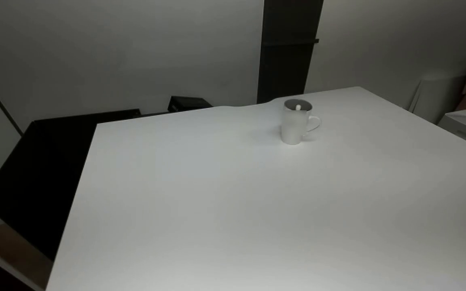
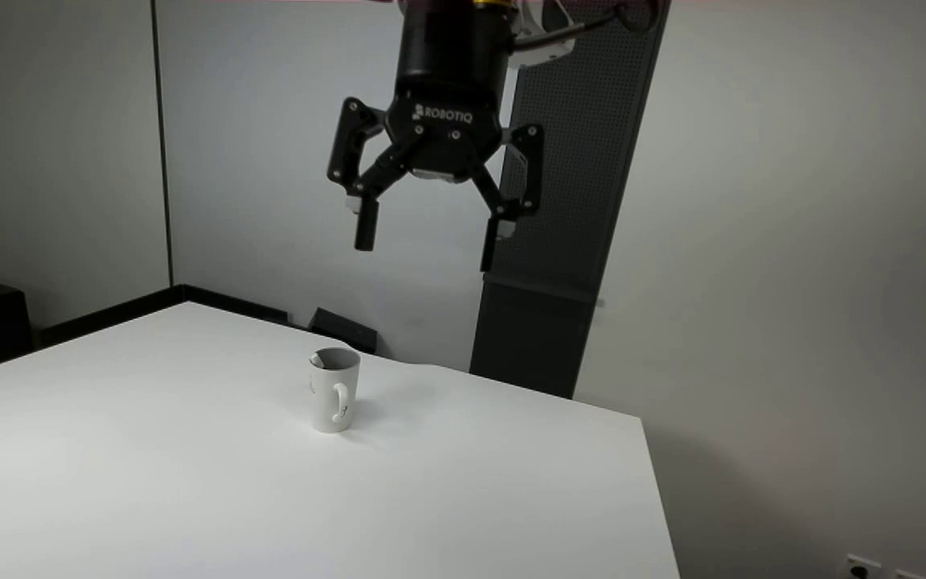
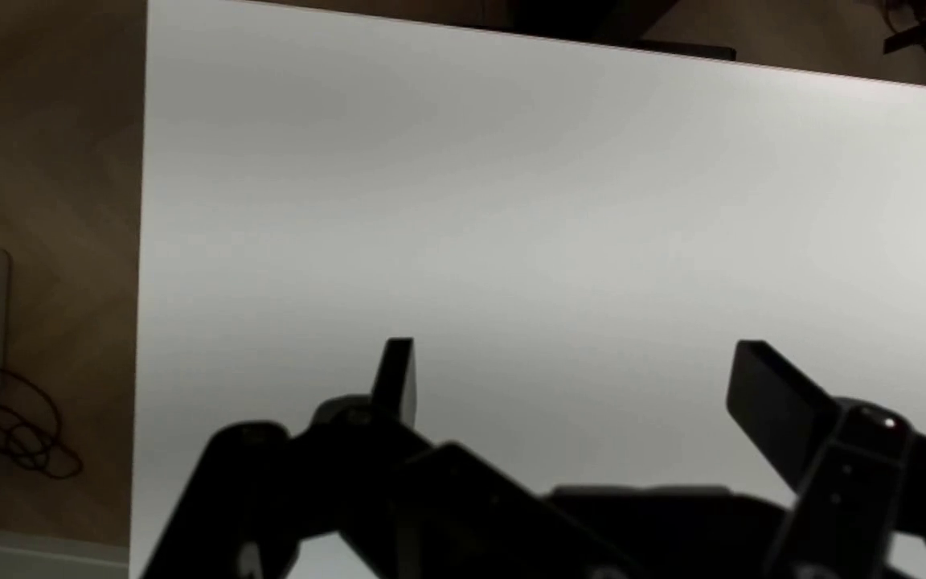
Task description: Take the marker out of the mug and put it on the table
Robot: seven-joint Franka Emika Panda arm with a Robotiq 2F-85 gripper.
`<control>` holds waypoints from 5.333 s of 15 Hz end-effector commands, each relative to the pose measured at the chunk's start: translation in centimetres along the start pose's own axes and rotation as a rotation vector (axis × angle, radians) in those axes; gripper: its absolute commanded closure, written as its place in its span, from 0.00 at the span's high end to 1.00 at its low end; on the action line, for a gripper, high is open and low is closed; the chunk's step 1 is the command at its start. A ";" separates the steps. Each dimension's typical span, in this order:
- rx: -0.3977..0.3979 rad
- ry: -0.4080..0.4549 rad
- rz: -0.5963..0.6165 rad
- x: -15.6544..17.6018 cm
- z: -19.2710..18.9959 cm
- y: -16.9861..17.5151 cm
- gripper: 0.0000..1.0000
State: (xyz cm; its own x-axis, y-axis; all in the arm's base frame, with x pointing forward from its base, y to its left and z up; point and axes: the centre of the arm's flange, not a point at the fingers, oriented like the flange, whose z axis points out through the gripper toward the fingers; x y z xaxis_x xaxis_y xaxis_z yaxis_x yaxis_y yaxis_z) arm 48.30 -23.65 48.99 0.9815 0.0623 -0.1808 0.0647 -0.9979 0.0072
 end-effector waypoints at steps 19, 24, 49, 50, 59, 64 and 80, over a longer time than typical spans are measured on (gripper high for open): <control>-0.169 0.046 -0.412 23.0 5.5 -7.3 1.00; -0.217 0.113 -0.518 25.0 7.3 -11.9 1.00; -0.272 0.171 -0.609 27.5 13.8 -21.5 1.00; -0.304 0.171 -0.611 27.6 14.1 -21.8 1.00; -0.386 0.175 -0.700 30.8 19.3 -27.2 1.00; -0.418 0.178 -0.717 31.6 20.7 -27.6 1.00; -0.418 0.149 -0.688 31.9 21.2 -26.5 0.37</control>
State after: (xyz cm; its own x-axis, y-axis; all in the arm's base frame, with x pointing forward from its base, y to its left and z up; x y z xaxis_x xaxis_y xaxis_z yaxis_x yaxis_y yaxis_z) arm 73.13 4.53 22.33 0.6810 0.7192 -0.1377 0.7213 -0.6263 0.2958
